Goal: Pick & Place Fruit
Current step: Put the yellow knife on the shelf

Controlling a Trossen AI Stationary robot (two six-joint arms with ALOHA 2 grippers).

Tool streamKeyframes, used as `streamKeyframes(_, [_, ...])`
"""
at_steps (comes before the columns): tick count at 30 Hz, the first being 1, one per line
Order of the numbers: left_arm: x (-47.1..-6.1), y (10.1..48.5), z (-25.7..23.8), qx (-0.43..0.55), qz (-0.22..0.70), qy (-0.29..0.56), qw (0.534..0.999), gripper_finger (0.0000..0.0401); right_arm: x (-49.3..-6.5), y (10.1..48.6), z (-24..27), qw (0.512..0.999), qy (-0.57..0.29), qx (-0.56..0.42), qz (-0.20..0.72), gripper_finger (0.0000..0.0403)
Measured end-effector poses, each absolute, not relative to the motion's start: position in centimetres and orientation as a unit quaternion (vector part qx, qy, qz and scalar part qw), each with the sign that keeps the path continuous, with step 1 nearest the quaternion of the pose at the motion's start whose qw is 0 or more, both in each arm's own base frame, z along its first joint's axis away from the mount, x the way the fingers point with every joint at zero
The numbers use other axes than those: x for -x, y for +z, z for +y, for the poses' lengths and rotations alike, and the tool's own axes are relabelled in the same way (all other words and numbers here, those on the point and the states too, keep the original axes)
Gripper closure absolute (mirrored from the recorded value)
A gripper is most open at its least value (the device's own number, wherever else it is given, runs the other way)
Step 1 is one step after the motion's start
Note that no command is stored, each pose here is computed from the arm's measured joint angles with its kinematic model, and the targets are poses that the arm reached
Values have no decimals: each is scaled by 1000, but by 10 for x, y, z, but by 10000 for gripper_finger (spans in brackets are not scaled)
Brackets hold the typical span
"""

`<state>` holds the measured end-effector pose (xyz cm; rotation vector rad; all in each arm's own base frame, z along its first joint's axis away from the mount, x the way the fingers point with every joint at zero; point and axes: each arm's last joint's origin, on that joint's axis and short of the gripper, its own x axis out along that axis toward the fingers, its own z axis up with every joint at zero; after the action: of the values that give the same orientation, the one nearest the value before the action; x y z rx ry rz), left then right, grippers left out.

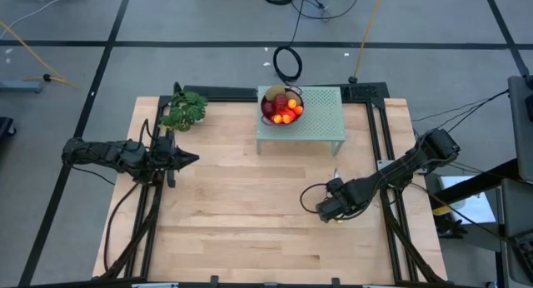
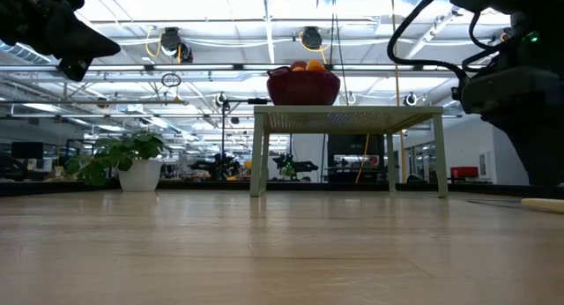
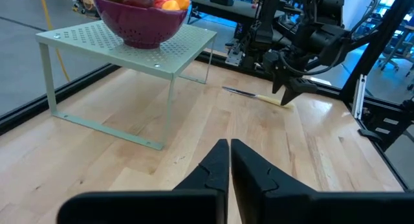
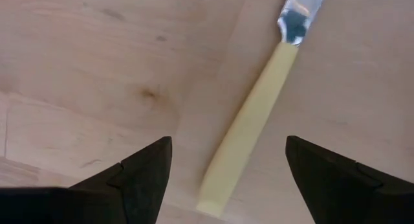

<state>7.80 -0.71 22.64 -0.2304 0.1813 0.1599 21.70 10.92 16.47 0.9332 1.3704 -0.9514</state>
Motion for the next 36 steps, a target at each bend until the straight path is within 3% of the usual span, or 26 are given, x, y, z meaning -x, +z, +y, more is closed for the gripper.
streamKeyframes(7, [-78, 226, -7, 116, 90, 79, 986, 374, -209, 146, 108, 555, -405, -427, 588, 110])
streamKeyframes(17, [-78, 226, -7, 118, 90, 80, 986, 399, -208, 139, 107, 551, -406, -449, 575, 120])
streamKeyframes(27, [-78, 226, -7, 118, 90, 80, 986, 373, -207, 138, 108, 518, -421, -475, 573, 195])
streamKeyframes(36, [-78, 226, -7, 117, 90, 80, 986, 397, -207, 138, 108, 515, -422, -477, 574, 280])
